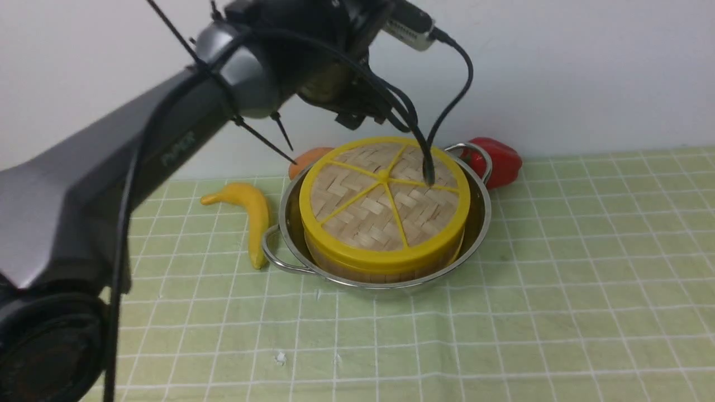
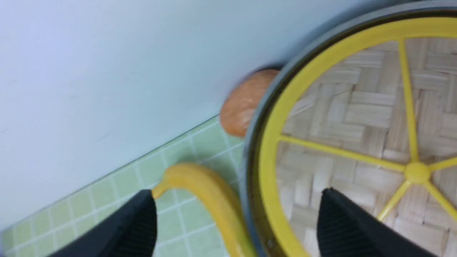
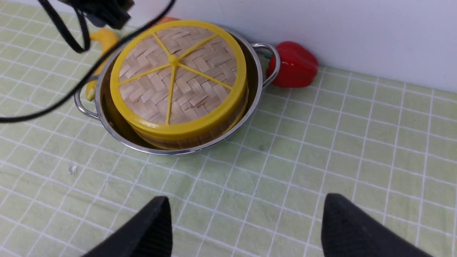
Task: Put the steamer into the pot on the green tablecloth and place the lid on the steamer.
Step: 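Place the yellow bamboo steamer lid onto the steamer in the pot with the left gripper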
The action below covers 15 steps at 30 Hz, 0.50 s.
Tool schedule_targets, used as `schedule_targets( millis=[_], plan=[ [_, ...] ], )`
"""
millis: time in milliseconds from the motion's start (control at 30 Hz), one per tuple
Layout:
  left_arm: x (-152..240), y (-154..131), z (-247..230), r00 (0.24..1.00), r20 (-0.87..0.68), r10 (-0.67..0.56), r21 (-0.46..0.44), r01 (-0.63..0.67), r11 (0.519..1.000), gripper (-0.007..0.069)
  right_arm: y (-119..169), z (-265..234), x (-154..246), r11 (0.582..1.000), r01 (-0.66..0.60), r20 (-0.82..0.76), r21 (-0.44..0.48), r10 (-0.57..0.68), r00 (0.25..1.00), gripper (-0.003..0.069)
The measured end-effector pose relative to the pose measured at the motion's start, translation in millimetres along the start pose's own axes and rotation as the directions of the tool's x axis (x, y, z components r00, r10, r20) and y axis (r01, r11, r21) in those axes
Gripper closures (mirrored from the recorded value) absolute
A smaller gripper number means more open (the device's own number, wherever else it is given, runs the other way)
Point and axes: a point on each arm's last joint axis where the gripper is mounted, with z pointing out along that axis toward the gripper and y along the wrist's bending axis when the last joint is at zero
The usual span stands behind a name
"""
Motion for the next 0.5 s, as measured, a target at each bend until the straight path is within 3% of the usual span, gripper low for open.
schedule_targets(
  millis=[133, 167, 233, 367, 433, 500],
  plan=[
    [-0.9, 13.8, -21.5, 0.999, 0.028, -0.032, -0.004, 0.032, 0.999, 0.0037, -1.5, -0.2, 10.0, 1.0, 0.026, 0.04, -0.005, -0.025, 0.999, 0.0235],
    [-1.0, 19.0, -33.0, 0.997, 0.044, -0.055, 0.018, 0.054, 0.998, 0.0048, -3.3, -1.5, 21.4, 0.999, 0.041, 0.084, -0.008, -0.04, 0.996, 0.0322],
    [-0.8, 23.8, -44.6, 0.995, 0.06, -0.078, 0.046, 0.075, 0.996, 0.0067, -6.0, -3.4, 34.8, 0.998, 0.057, 0.136, -0.004, -0.056, 0.989, 0.0393],
    [1.1, 34.2, -75.7, 0.985, 0.094, -0.142, 0.142, 0.128, 0.982, 0.0141, -15.2, -4.6, 81.2, 0.997, 0.079, 0.236, 0.018, -0.081, 0.968, 0.06],
    [2.8, 38.3, -92.9, 0.98, 0.113, -0.162, 0.201, 0.137, 0.97, 0.0193, -19.9, -3.0, 106.2, 0.996, 0.081, 0.268, 0.027, -0.085, 0.96, 0.0664],
    [4.9, 40.1, -104.2, 0.977, 0.125, -0.17, 0.239, 0.137, 0.961, 0.0228, -22.4, -1.6, 120.3, 0.996, 0.08, 0.28, 0.03, -0.086, 0.956, 0.0672]
  ],
)
